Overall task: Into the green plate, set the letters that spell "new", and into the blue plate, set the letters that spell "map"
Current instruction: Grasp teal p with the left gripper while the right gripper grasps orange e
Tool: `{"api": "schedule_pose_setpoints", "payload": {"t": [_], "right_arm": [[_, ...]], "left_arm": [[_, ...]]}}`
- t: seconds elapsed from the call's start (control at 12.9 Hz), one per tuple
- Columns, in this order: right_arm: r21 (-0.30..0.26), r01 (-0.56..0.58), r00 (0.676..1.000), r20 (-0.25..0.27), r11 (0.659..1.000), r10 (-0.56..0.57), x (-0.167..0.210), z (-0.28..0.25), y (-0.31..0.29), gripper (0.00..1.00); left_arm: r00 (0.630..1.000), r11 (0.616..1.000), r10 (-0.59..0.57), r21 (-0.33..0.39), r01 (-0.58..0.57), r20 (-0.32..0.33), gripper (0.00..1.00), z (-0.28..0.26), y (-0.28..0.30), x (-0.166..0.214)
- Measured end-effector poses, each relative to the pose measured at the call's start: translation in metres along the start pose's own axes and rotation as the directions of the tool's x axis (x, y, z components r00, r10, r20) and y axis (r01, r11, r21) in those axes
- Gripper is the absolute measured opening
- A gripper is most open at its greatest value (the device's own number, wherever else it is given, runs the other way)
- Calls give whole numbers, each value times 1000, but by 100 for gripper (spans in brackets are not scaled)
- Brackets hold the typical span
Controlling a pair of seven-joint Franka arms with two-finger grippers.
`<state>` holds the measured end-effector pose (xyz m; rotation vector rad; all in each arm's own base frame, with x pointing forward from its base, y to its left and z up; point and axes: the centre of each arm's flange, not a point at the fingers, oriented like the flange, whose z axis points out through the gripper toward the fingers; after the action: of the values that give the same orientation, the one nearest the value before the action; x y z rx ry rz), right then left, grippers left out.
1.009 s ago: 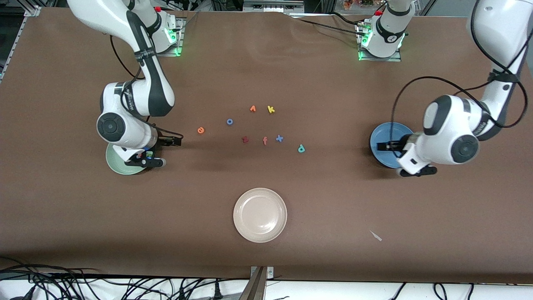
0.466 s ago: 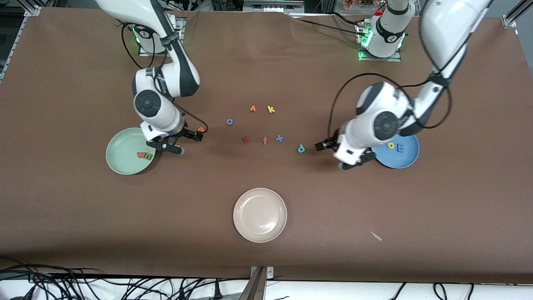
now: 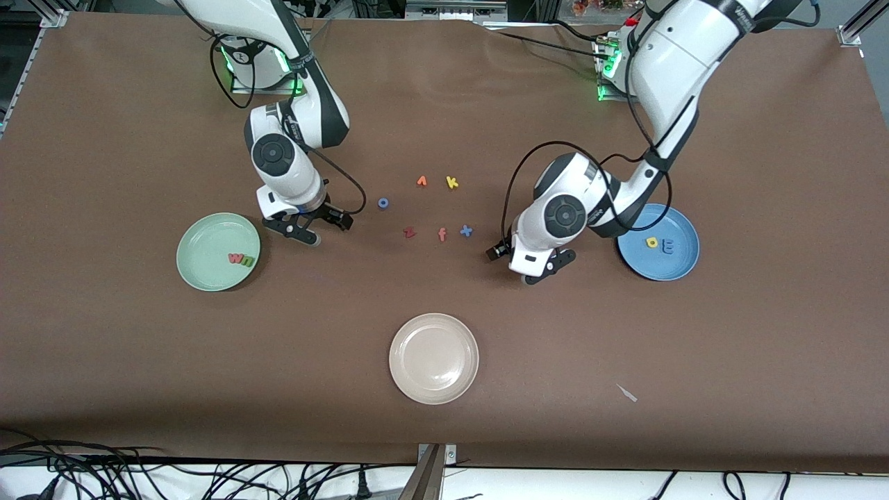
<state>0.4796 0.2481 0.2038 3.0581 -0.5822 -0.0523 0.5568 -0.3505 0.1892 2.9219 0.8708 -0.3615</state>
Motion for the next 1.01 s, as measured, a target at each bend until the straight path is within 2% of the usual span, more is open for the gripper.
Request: {"api": "schedule_pose_setpoints", "payload": {"t": [0.23, 0.39, 0.54, 0.62, 0.7, 0.78, 0.85, 0.93, 1.01], "right_arm": [[-3, -1, 1000, 1, 1000, 1, -11, 10, 3, 97], [-4, -6, 1000, 1, 1000, 6, -12, 12, 5, 96], [-6, -9, 1000, 2, 1000, 9, -13, 13, 6, 94], [-7, -10, 1000, 3, 1000, 10, -13, 14, 6, 88], [-9, -10, 1000, 4, 1000, 10, -14, 15, 7, 88], [-12, -9, 1000, 7, 1000, 9, -15, 16, 8, 80], [-14, -7, 1000, 9, 1000, 7, -17, 17, 8, 80], [-16, -5, 1000, 11, 1000, 5, -18, 19, 7, 74], [-17, -1, 1000, 13, 1000, 2, -20, 20, 6, 71]], "left_arm": [[1000, 1000, -31, 1, 31, 1, 90, 8, 8, 0], [999, 999, -40, -9, 40, -2, 76, 10, 9, 3], [999, 999, -44, -13, 44, -3, 72, 13, 9, 5], [999, 999, -45, -14, 45, -2, 72, 14, 9, 5], [999, 999, -45, -13, 45, -1, 68, 16, 9, 5], [999, 999, -44, -11, 44, 0, 67, 17, 9, 4], [999, 999, -45, -10, 45, 0, 67, 18, 9, 4], [999, 999, -46, -9, 46, 1, 61, 18, 9, 4], [999, 999, -46, -9, 46, 0, 61, 18, 9, 4]]}}
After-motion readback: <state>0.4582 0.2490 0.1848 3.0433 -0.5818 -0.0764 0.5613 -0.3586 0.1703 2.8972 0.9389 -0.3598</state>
